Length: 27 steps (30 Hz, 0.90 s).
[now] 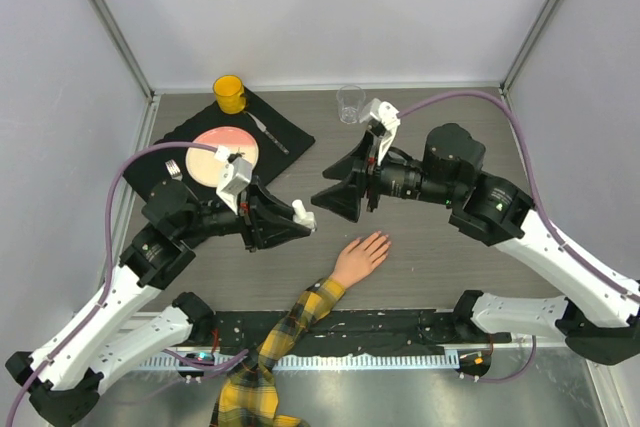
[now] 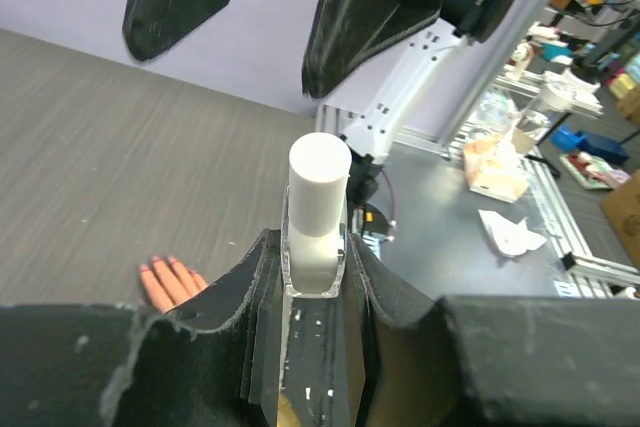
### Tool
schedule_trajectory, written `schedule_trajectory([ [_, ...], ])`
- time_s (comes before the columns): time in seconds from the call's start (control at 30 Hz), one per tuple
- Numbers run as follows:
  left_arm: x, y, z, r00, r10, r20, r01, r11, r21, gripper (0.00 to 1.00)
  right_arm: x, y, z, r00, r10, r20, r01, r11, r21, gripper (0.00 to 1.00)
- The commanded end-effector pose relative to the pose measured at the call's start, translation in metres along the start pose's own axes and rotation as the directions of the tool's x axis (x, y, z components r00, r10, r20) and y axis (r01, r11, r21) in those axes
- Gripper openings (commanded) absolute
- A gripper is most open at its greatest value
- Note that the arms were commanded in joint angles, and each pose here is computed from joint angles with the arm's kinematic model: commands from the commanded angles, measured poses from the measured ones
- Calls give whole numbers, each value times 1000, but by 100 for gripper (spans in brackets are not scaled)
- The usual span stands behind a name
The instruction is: Paint the nails
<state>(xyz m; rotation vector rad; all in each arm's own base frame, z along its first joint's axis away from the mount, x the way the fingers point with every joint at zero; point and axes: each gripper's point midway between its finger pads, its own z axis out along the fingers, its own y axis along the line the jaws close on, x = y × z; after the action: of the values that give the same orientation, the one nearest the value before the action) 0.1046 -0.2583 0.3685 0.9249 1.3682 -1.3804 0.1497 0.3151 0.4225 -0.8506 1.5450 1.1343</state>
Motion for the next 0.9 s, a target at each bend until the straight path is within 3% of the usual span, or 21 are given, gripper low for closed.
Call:
schedule_trajectory([
  [0.0, -14, -24, -2, 999, 17, 27, -20, 993, 113, 0, 4, 40, 3, 999, 26, -37, -34, 968, -250, 69],
  [0.2, -14, -32, -2, 1000, 9, 22, -13, 988, 156, 0, 4, 45, 10, 998, 32, -48, -45, 949, -312, 65],
  [0.4, -16, -38, -4, 1000, 14, 19, -17, 982, 188, 0, 7, 51, 14, 998, 34, -60, -53, 930, -364, 53],
  [0.67, -15, -38, -2, 1000, -2, 5, 1, 980, 200, 0, 7, 60, 20, 997, 47, -68, -72, 893, -444, 48],
  [0.77, -17, -37, -3, 1000, 8, 9, -10, 983, 182, 0, 8, 61, 21, 996, 49, -72, -77, 888, -454, 36],
  [0.8, -16, -32, -2, 1000, 13, 5, -14, 988, 154, 0, 9, 62, 21, 996, 48, -72, -76, 886, -457, 22],
  [0.87, -21, -28, -4, 999, 28, 16, -30, 994, 104, 0, 10, 62, 19, 996, 44, -72, -72, 887, -457, 9],
])
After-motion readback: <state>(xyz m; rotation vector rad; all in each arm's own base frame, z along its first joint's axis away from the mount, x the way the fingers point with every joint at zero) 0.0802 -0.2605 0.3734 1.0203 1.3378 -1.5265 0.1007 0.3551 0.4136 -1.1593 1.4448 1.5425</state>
